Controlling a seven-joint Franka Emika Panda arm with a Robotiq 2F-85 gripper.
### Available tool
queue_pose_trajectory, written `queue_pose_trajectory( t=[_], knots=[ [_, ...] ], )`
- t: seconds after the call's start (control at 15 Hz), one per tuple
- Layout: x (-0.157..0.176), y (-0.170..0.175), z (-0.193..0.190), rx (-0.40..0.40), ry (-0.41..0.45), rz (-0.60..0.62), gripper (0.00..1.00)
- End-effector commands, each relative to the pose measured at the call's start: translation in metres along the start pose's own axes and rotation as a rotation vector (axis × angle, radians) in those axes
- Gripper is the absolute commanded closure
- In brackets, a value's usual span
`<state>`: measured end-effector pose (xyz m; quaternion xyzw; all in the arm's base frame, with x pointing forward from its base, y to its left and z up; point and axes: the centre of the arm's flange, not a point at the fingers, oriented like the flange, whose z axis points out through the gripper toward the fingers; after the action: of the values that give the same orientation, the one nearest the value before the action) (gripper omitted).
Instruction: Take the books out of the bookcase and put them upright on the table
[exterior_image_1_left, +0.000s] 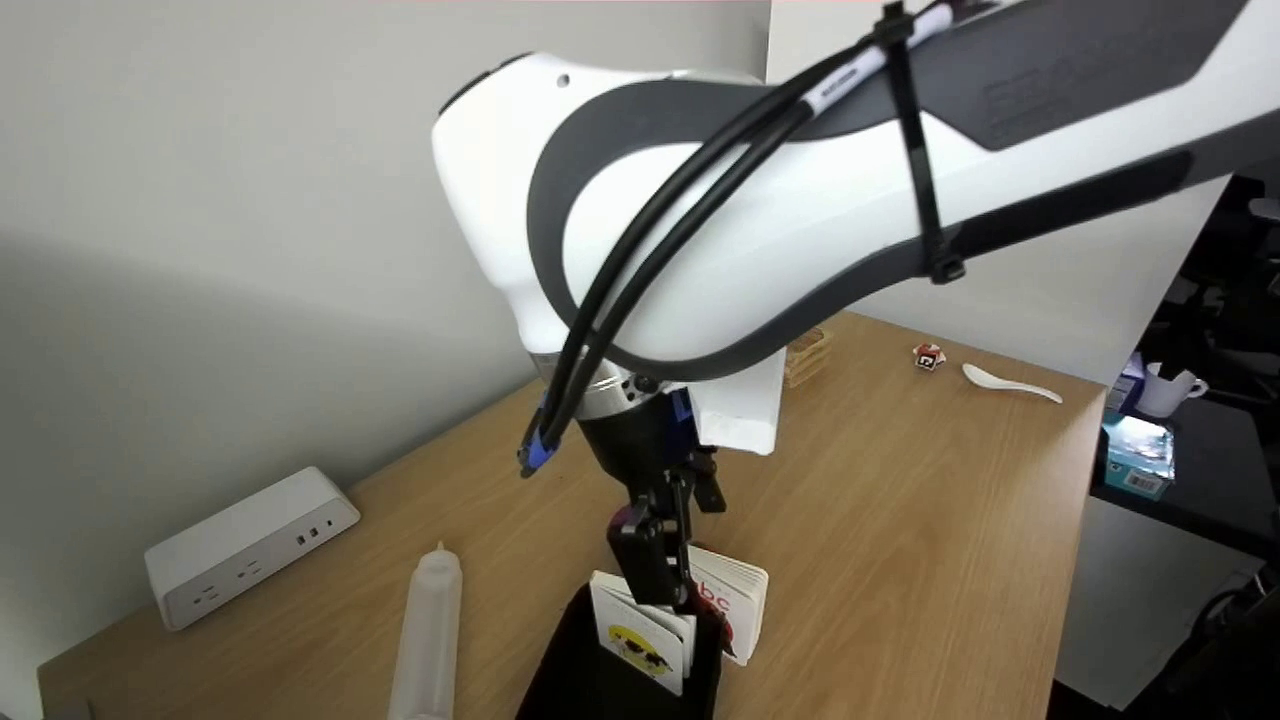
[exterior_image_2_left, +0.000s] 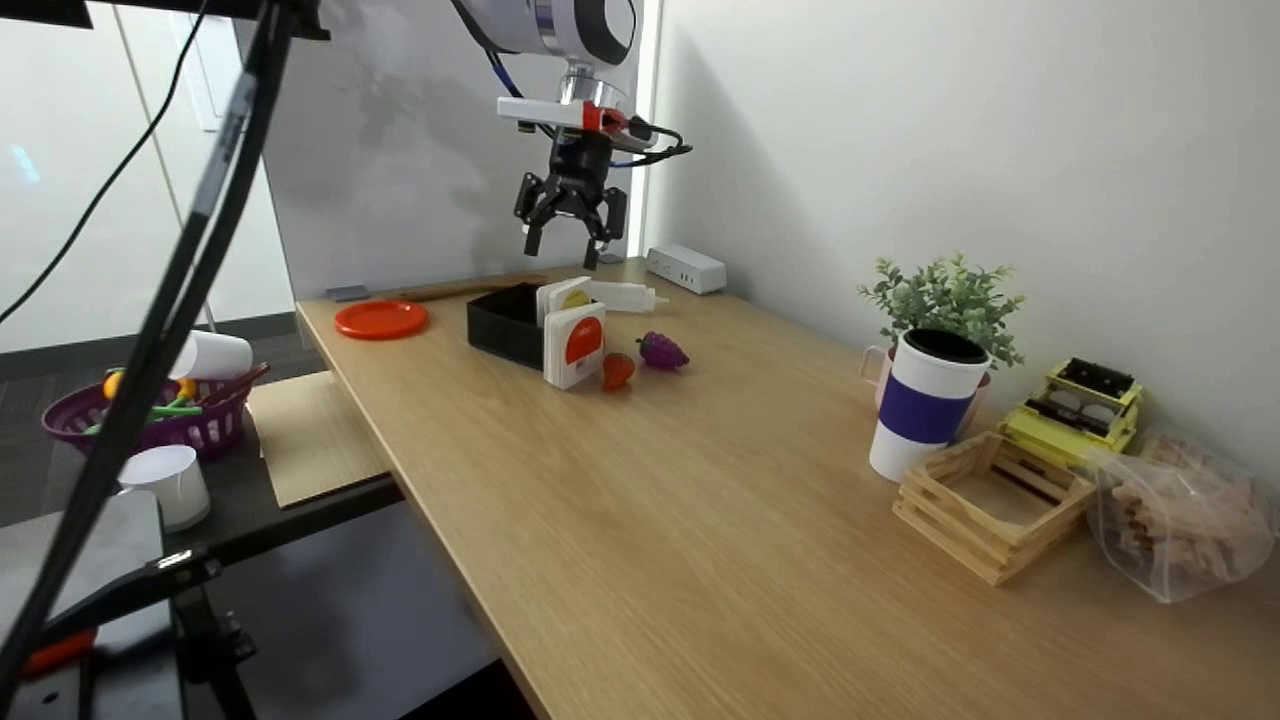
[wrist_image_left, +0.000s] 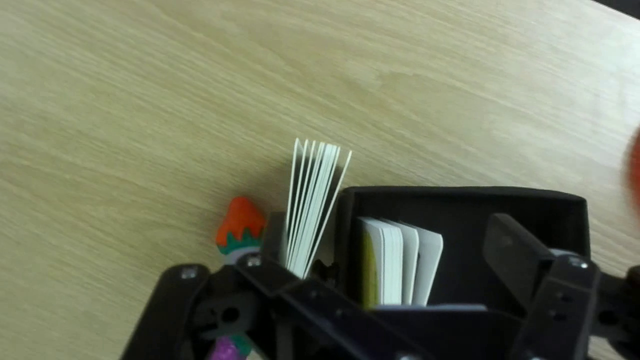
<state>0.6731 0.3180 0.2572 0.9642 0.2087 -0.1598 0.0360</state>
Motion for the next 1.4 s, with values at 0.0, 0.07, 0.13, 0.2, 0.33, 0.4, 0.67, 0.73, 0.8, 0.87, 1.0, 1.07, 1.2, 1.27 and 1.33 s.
queue_pose_trajectory(
  t=[0.0, 0.07, 0.13, 0.2, 0.33, 0.4, 0.67, 0.73, 0.8, 0.87, 1.0, 1.07, 1.2, 1.27, 1.33],
  knots=[
    [0.028, 0.009, -0.004, 0.037, 0.029, -0.149, 0.0],
    [0.032, 0.01, -0.004, 0.042, 0.032, -0.177, 0.0],
    [0.036, 0.011, -0.002, 0.047, 0.04, -0.201, 0.0],
    [0.04, 0.01, -0.003, 0.063, 0.053, -0.217, 0.0],
    [0.047, 0.008, -0.002, 0.103, 0.078, -0.215, 0.0],
    [0.051, 0.006, 0.0, 0.118, 0.089, -0.198, 0.0],
    [0.06, -0.003, 0.002, 0.165, 0.135, -0.107, 0.0],
    [0.061, -0.004, 0.001, 0.181, 0.148, -0.071, 0.0],
    [0.061, -0.007, 0.002, 0.184, 0.161, -0.015, 0.0],
    [0.062, -0.008, 0.003, 0.186, 0.174, 0.028, 0.0],
    [0.062, -0.015, 0.007, 0.172, 0.202, 0.125, 0.0],
    [0.063, -0.018, 0.009, 0.165, 0.218, 0.174, 0.0],
    [0.065, -0.025, 0.01, 0.147, 0.248, 0.271, 0.0],
    [0.067, -0.027, 0.012, 0.136, 0.257, 0.315, 0.0],
    [0.067, -0.03, 0.013, 0.118, 0.26, 0.356, 0.0]
  ],
)
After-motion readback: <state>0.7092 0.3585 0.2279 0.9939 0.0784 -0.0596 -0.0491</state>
